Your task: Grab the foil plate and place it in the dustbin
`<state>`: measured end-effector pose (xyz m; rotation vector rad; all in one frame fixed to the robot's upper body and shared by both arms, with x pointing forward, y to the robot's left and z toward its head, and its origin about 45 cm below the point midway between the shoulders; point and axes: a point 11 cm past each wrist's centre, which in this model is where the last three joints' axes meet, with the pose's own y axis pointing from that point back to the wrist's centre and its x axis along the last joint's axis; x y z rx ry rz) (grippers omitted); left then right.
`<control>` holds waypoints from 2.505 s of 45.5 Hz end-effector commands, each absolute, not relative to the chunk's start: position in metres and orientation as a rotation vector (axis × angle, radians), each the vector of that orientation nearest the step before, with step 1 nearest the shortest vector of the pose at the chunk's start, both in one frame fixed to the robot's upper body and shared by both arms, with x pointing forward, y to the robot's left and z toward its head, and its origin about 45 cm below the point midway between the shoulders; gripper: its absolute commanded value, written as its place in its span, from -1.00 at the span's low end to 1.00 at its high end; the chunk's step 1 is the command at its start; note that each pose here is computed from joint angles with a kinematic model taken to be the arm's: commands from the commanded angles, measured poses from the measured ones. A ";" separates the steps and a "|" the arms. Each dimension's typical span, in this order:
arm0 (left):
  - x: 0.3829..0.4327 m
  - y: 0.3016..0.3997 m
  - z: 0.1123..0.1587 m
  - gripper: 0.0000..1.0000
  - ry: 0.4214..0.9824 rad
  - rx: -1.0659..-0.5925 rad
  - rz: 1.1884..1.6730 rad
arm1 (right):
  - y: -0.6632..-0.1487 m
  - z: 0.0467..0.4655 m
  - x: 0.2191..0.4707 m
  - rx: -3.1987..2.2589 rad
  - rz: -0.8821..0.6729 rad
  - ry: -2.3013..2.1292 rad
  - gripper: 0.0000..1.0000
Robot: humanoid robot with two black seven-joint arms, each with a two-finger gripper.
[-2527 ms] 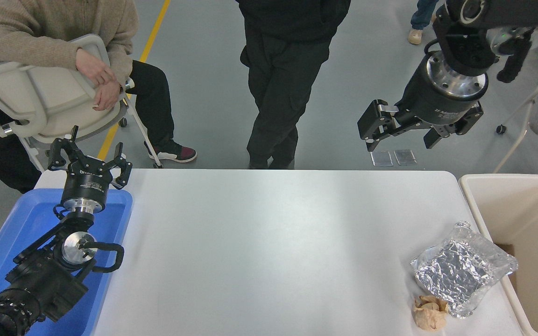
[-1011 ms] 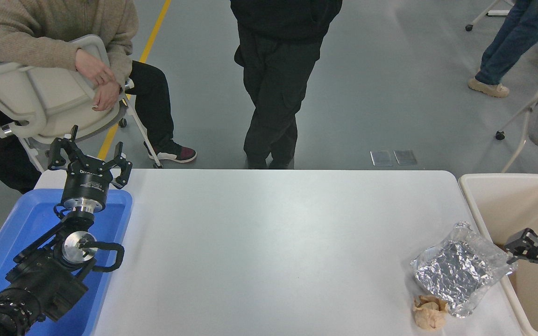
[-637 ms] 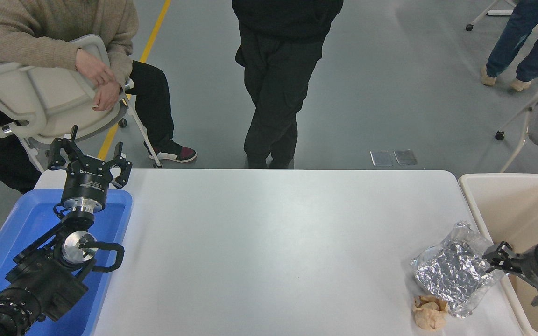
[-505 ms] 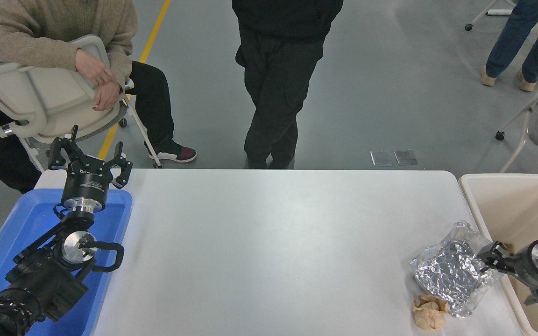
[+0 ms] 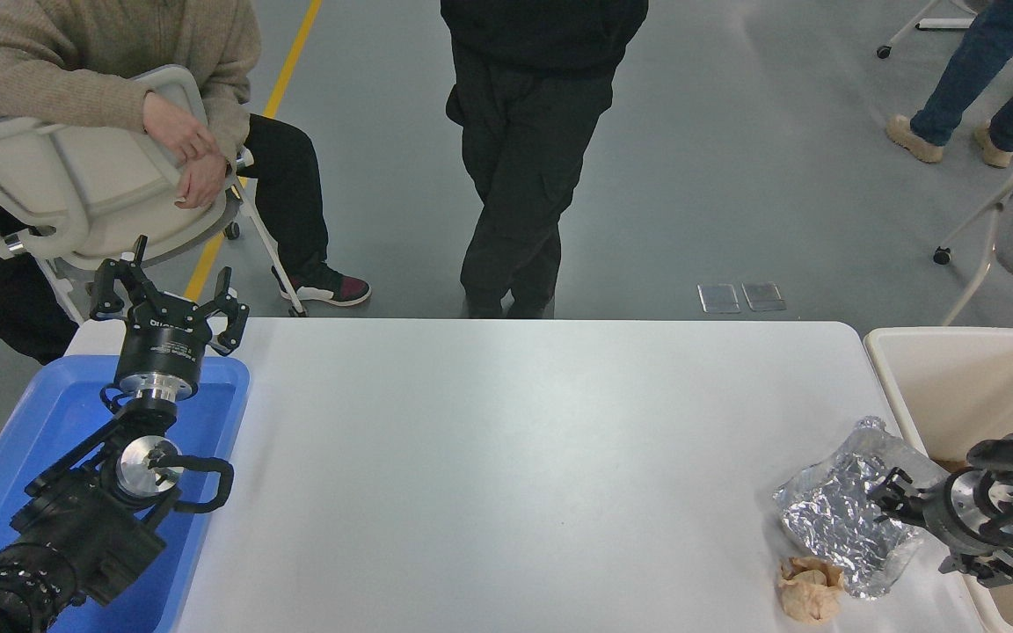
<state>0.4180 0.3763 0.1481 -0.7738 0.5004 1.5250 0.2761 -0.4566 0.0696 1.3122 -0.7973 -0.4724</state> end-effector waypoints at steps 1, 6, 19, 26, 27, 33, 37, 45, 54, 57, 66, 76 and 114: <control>0.4179 0.3765 0.1479 0.98 0.500 -0.773 1.526 | -0.458 0.066 0.276 1.300 -0.465 -0.810 -0.59; 0.4181 0.3762 0.1481 0.98 0.500 -0.774 1.525 | -0.457 0.066 0.275 1.302 -0.468 -0.806 -1.00; 0.4179 0.3765 0.1479 0.98 0.500 -0.773 1.526 | -0.456 0.065 0.274 1.304 -0.473 -0.799 -1.00; 0.4179 0.3765 0.1479 0.98 0.500 -0.773 1.526 | -0.457 0.066 0.274 1.304 -0.475 -0.805 -1.00; 0.4181 0.3762 0.1481 0.98 0.500 -0.774 1.525 | -0.457 0.067 0.276 1.307 -0.475 -0.809 -1.00; 0.4179 0.3765 0.1479 0.98 0.500 -0.773 1.526 | -0.455 0.075 0.284 1.323 -0.479 -0.832 -1.00; 0.4181 0.3762 0.1481 0.98 0.500 -0.774 1.525 | -0.460 0.089 0.295 1.324 -0.475 -0.870 -1.00; 0.4179 0.3764 0.1479 0.98 0.500 -0.772 1.526 | -0.470 0.127 0.305 1.306 -0.428 -0.868 -1.00; 0.4180 0.3758 0.1480 0.98 0.500 -0.771 1.523 | -0.456 0.183 0.315 1.328 -0.366 -0.807 -1.00; 0.4181 0.3762 0.1481 0.98 0.500 -0.774 1.525 | -0.447 0.198 0.316 1.345 -0.357 -0.764 -1.00; 0.4180 0.3759 0.1480 0.98 0.501 -0.773 1.524 | -0.403 0.255 0.330 1.502 -0.351 -0.599 -1.00; 0.4180 0.3759 0.1480 0.98 0.501 -0.773 1.524 | -0.360 0.321 0.341 1.657 -0.297 -0.436 -1.00; 0.4180 0.3759 0.1480 0.98 0.501 -0.772 1.524 | -0.311 0.419 0.347 1.664 -0.037 -0.402 -1.00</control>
